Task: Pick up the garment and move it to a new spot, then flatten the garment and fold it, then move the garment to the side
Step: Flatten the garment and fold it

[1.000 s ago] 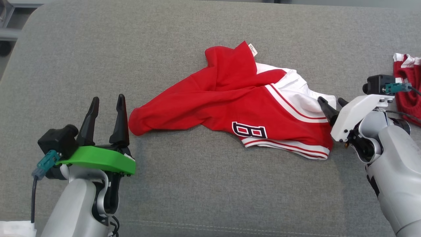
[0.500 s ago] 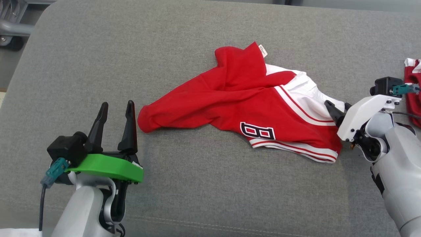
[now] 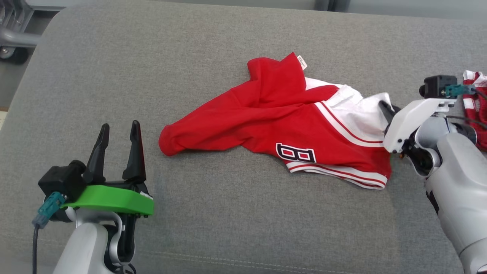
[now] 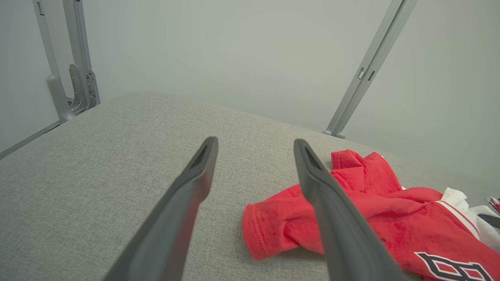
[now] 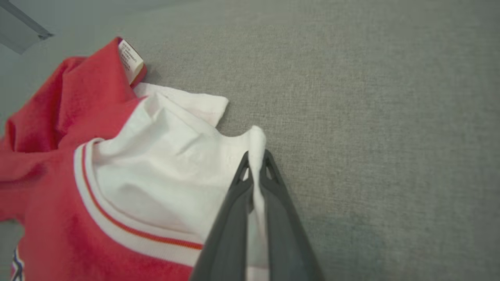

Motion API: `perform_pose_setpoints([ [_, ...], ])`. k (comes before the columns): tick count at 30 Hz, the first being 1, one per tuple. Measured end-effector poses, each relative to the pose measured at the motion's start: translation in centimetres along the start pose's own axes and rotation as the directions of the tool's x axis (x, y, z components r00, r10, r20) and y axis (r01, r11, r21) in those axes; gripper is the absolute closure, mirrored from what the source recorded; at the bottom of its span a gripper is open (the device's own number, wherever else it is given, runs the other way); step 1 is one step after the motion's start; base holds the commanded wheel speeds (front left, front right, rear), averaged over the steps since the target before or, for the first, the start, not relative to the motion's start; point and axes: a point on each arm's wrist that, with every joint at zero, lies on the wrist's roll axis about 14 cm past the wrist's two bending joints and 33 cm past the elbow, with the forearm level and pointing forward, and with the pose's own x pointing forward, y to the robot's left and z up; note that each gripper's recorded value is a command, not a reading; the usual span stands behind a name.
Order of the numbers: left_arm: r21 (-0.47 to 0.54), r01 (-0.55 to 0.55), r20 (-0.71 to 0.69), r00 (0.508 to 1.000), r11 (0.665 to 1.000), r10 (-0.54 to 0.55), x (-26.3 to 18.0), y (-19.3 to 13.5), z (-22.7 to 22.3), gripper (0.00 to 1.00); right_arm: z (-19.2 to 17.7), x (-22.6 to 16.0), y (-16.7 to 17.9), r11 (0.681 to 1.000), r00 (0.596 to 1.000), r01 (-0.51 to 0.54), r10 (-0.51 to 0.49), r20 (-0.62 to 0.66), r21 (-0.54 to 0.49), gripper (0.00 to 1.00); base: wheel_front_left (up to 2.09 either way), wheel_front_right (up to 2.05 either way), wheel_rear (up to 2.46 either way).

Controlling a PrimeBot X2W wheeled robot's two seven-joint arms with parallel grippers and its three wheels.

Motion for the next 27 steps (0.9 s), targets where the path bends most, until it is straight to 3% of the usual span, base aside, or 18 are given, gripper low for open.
perform_pose_setpoints([
  [4,-0.008,0.015,0.012,1.0,1.0,-0.014,0.2,-0.6,0.3,0.0,5.4,-0.8,0.0,0.999,0.983,-0.001,0.007,0.185,-0.035,1.0,0.0,0.0,0.0],
  [7,-0.012,0.03,0.01,1.0,0.999,-0.03,0.2,-1.2,0.1,0.0,9.4,-2.2,-0.2,0.998,0.945,0.002,0.021,0.326,-0.069,1.0,0.0,0.0,0.0],
  [14,-0.036,0.072,-0.004,0.997,0.997,-0.072,-0.1,-2.7,-0.5,0.0,16.1,-6.8,1.9,0.984,0.796,-0.011,0.116,0.594,-0.179,1.0,0.0,0.0,0.0],
  [18,-0.058,0.091,-0.017,0.996,0.994,-0.092,-0.5,-3.6,-1.1,0.0,16.4,-9.0,4.5,0.969,0.732,-0.052,0.201,0.651,-0.242,1.0,0.0,0.0,0.0],
  [21,-0.067,0.098,-0.019,0.995,0.993,-0.1,-0.7,-4.0,-1.2,0.0,13.2,-9.8,5.1,0.962,0.746,-0.078,0.23,0.625,-0.261,1.0,0.0,0.0,0.0],
  [27,-0.075,0.1,-0.008,0.995,0.992,-0.101,-0.7,-4.1,-0.9,0.0,3.2,-10.9,4.2,0.972,0.858,-0.112,0.2,0.472,-0.208,1.0,0.0,0.0,0.0],
])
